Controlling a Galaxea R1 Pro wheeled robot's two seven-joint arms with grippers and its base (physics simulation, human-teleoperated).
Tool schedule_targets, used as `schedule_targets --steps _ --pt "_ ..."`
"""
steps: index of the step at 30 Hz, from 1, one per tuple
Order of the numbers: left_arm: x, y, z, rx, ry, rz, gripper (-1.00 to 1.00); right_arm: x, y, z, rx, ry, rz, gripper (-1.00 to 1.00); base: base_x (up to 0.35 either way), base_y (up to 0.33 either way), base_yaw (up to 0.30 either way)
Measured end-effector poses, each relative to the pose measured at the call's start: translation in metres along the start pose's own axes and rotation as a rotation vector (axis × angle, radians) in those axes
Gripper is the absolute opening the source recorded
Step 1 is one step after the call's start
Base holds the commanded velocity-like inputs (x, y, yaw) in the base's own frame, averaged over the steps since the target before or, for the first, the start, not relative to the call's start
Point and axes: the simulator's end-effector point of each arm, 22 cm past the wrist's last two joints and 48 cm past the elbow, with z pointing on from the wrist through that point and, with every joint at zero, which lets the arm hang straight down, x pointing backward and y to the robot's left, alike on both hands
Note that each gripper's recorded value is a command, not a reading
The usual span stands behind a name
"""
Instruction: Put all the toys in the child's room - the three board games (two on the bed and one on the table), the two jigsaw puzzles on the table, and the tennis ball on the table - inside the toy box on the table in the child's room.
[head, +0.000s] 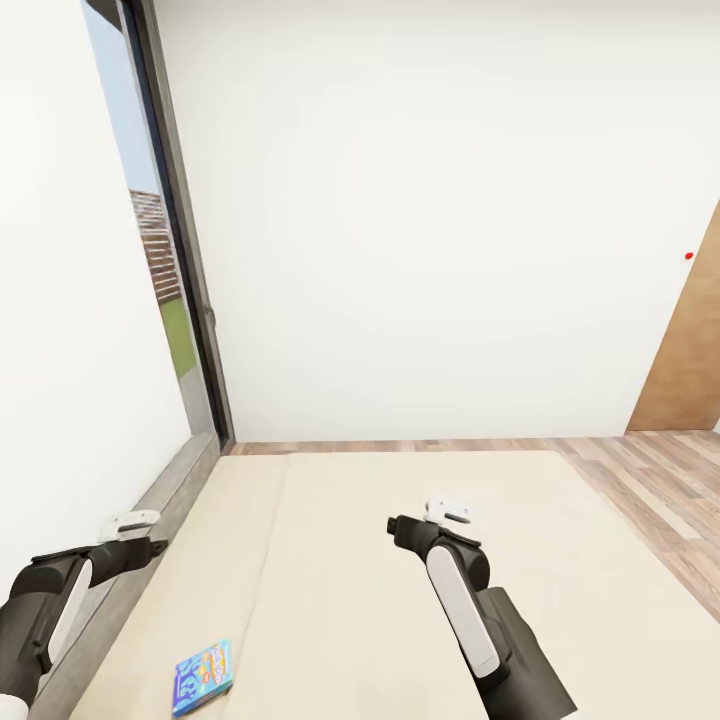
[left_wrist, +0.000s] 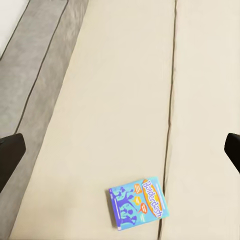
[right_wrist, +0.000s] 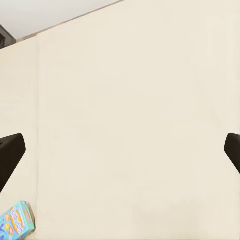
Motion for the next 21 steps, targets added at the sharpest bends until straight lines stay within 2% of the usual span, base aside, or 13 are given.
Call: schedule_targets --steps 12,17,21 --pt "0.001 -0.001 0.000 0.003 0.004 -0.001 1.00 -0.003 -0.001 0.001 0.002 -0.017 0.013 1.00 -0.016 0.076 0.000" --pt "0.003 -0.006 0.001 0.015 0.011 0.005 1.00 0.008 0.002 0.005 0.004 0.009 0.005 1.00 -0.001 0.009 0.000" --pt "0.011 -0.020 0.005 0.038 0.031 0.005 1.00 0.020 0.003 0.010 0.009 0.039 -0.002 1.00 0.000 0.002 0.000"
